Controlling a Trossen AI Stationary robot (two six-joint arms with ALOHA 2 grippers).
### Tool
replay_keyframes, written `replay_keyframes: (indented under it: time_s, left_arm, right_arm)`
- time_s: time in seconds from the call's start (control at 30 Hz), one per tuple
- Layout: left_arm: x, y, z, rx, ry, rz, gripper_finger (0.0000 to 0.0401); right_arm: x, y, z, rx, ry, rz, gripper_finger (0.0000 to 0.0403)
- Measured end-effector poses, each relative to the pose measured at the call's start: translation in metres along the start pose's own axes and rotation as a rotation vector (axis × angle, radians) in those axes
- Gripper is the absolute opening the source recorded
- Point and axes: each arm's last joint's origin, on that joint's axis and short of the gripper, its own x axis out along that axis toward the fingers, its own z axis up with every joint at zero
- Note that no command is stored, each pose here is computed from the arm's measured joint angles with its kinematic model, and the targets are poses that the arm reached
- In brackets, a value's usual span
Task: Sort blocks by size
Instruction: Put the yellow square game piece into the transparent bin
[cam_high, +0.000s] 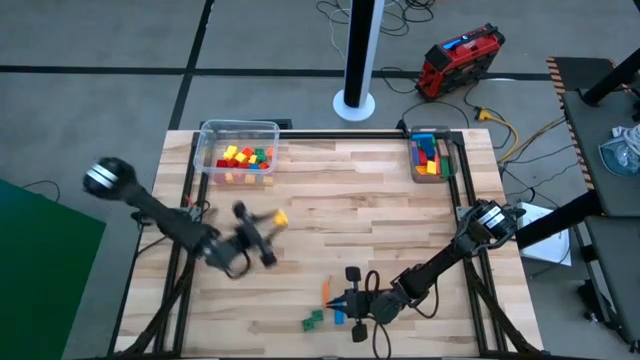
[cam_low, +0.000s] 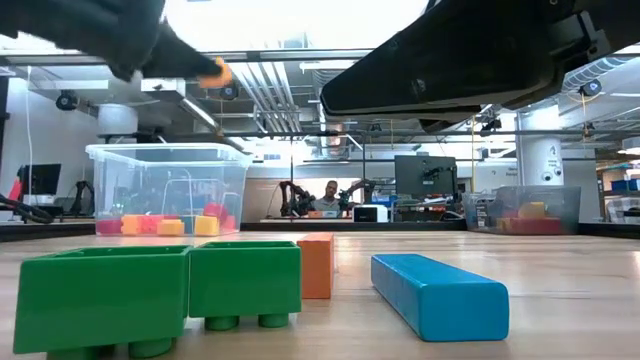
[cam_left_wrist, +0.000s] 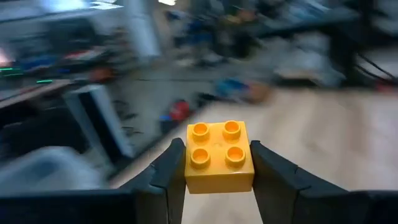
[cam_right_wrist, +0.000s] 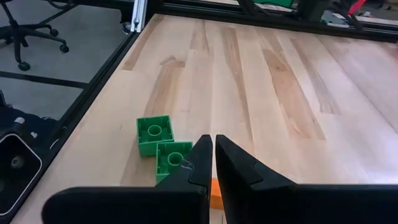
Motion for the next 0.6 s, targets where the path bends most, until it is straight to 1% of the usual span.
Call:
replay_keyframes:
  time_s: [0.07,0.13,0.2,0.27,0.3,0.4,0.43,0.47,0.57,0.6]
  left_arm:
    - [0.001,0.025,0.012,-0.036,-0.021,0.126,0.0127]
    - [0.004,0.05,0.016,-0.053,-0.023,0.254,0.0127]
    - [0.008,0.072,0.019,-0.09,-0.031,0.306,0.0127]
    - [0.012,0.089,0.018,-0.115,-0.034,0.313,0.0127]
    - [0.014,0.098,0.017,-0.125,-0.025,0.348,0.0126]
    - [0.022,0.123,0.01,-0.156,0.018,0.518,0.0127]
    - [0.024,0.13,0.008,-0.156,0.034,0.55,0.0128]
    - [0.027,0.137,0.007,-0.152,0.059,0.55,0.013]
    - [0.037,0.154,0.009,-0.177,0.152,0.467,0.0137]
    - [0.04,0.161,0.01,-0.182,0.188,0.465,0.0138]
  right_arm:
    - [0.0,-0.001,0.0,0.001,0.0,-0.002,0.0013]
    - [0.001,-0.001,0.0,0.002,-0.001,-0.004,0.0013]
    - [0.001,-0.002,0.0,0.003,-0.002,-0.004,0.0013]
    - [0.001,-0.002,0.001,0.003,-0.003,-0.004,0.0013]
    - [0.001,-0.002,0.001,0.004,-0.003,-0.004,0.0013]
    - [0.001,-0.002,0.001,0.006,-0.003,-0.004,0.0013]
    - [0.001,-0.002,0.001,0.006,-0.003,-0.004,0.0013]
    - [0.001,-0.002,0.001,0.007,-0.003,-0.004,0.0013]
    - [0.001,-0.002,0.001,0.006,-0.003,-0.004,0.0013]
    - [0.001,-0.002,0.001,0.006,-0.003,-0.005,0.0013]
